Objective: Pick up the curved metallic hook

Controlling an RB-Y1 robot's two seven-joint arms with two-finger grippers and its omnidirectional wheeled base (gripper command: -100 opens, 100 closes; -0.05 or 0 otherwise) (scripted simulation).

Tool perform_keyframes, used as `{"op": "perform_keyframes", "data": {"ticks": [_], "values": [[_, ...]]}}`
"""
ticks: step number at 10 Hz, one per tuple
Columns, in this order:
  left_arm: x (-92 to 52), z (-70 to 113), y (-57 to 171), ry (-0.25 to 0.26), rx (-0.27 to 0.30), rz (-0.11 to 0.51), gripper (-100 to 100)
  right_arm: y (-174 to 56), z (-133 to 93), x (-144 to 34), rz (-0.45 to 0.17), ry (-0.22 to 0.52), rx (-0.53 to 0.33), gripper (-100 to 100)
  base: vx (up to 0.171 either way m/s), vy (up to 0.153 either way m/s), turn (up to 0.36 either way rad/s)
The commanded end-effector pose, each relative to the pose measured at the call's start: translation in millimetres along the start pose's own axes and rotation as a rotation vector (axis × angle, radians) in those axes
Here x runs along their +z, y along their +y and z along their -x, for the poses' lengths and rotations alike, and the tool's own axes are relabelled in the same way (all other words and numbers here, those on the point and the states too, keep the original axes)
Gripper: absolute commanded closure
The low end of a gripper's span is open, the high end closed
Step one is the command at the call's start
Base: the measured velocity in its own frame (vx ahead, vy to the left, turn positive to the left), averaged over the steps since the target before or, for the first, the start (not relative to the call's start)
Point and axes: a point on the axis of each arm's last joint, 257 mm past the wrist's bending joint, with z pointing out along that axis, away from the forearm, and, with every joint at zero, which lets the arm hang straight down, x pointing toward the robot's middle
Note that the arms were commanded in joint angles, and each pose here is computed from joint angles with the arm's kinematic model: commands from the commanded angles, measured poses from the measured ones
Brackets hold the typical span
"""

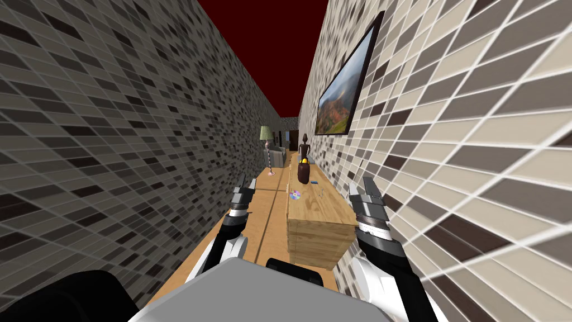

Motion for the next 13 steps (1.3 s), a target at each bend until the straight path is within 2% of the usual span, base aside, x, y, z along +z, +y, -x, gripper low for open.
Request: {"op": "perform_keyframes", "data": {"ticks": [1,4,6,7,10,11,12,13], "values": [[0.0,0.0,0.0,0.000,0.000,0.000,0,-8.4,-5.0,-4.1,-0.024,0.028,-0.008,-100,-0.031,0.023,-0.007],[0.0,0.0,0.0,0.000,0.000,0.000,0,-38.6,-18.9,-21.5,-0.113,0.108,-0.027,-100,-0.072,0.073,0.005],[0.1,-0.1,0.0,0.000,0.000,0.000,0,-67.5,-28.9,-42.2,-0.202,0.168,-0.038,-100,-0.068,0.134,0.031],[0.0,-0.1,0.0,0.000,0.000,0.000,0,-67.6,-29.8,-42.7,-0.202,0.180,-0.044,-100,-0.036,0.079,0.004],[0.0,-0.1,0.0,0.000,0.000,0.000,0,-118.4,-43.0,-92.0,-0.372,0.292,-0.068,-100,-0.044,0.119,0.053],[0.0,-0.1,0.0,0.000,0.000,0.000,0,-119.0,-43.6,-93.4,-0.373,0.311,-0.078,-100,-0.031,0.113,0.020],[0.0,-0.1,0.0,0.000,0.000,0.000,0,-136.9,-46.1,-115.2,-0.438,0.349,-0.086,-100,0.005,0.104,0.066],[0.0,-0.1,0.0,0.000,0.000,0.000,0,-137.1,-46.3,-116.0,-0.438,0.361,-0.092,-100,0.001,0.076,0.031]]}}
